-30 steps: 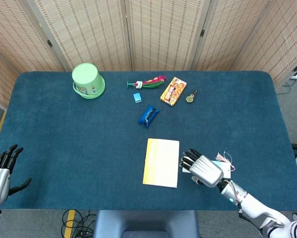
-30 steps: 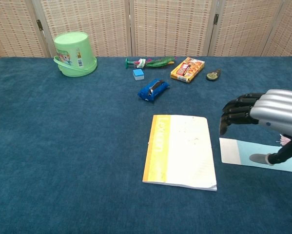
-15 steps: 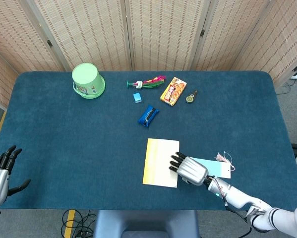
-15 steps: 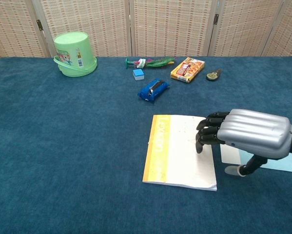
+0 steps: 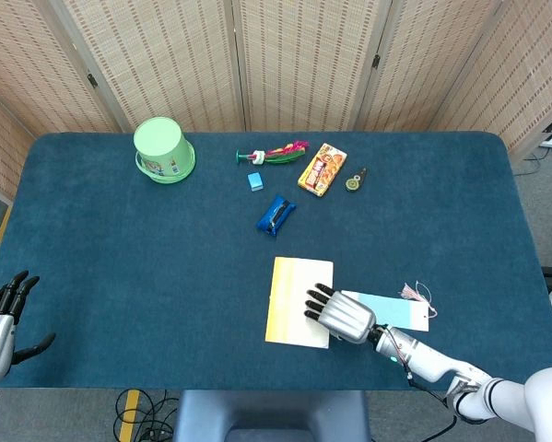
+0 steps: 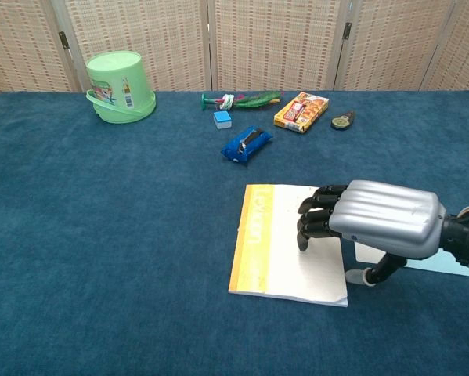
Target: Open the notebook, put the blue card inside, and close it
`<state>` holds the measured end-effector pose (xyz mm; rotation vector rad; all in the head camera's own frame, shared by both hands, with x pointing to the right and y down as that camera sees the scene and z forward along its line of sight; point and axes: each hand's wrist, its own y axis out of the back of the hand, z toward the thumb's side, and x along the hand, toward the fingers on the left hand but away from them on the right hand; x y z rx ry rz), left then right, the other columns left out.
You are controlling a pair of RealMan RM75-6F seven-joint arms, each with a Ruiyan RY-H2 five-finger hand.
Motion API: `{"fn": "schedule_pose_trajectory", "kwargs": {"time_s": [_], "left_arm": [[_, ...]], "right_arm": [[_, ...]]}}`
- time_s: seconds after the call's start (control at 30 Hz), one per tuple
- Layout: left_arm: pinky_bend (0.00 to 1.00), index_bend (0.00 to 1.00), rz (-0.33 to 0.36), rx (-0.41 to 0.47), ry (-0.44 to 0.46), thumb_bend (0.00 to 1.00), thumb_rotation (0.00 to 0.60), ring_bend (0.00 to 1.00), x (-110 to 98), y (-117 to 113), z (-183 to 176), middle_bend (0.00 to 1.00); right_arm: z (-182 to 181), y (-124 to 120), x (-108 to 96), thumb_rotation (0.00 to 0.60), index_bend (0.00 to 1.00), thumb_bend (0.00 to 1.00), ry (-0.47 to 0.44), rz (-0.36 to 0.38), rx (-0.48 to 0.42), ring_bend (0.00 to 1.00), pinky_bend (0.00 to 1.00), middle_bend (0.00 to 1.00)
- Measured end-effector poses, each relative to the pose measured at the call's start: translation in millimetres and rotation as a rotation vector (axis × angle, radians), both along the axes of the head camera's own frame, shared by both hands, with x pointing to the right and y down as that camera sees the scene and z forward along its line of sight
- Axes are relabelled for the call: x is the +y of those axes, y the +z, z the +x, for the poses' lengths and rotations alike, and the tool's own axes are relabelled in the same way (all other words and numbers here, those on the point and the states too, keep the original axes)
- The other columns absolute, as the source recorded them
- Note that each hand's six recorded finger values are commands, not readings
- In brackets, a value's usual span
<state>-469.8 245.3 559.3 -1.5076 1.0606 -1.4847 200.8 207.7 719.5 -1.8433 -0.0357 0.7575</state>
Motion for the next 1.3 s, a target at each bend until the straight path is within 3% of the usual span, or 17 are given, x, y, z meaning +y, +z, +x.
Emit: {"fn": "schedule_pose_trajectory", "kwargs": {"time_s": [0.2,0.7,1.3], "left_arm": [[0.22,0.15,0.003,-0.001,0.0,0.17,0.6,0.18,-0.1,-0.6,-0.3,0.1],[0.22,0.15,0.007,-0.004,-0.008,0.17,0.6,0.18,0.7,-3.0,-3.2,0.1],[0.22,0.15,0.006,-0.007,-0.011,0.17,0.6,0.18,1.5,-2.7,-5.2,0.1]], "right_arm": [[-5.1,3.1,0.4,0.6,0.34,0.2,-0.016,0.001,0.006,0.17,0.18,0.29],[-15.0,7.3,-1.6,0.6,0.41,0.33,-0.049,0.003,0.003,0.17,0.18,0.3],[-20.8,9.5,-3.6,0.6,0.47,0.37,-0.051,0.018,-0.011,0.19,0.18,0.35]]}}
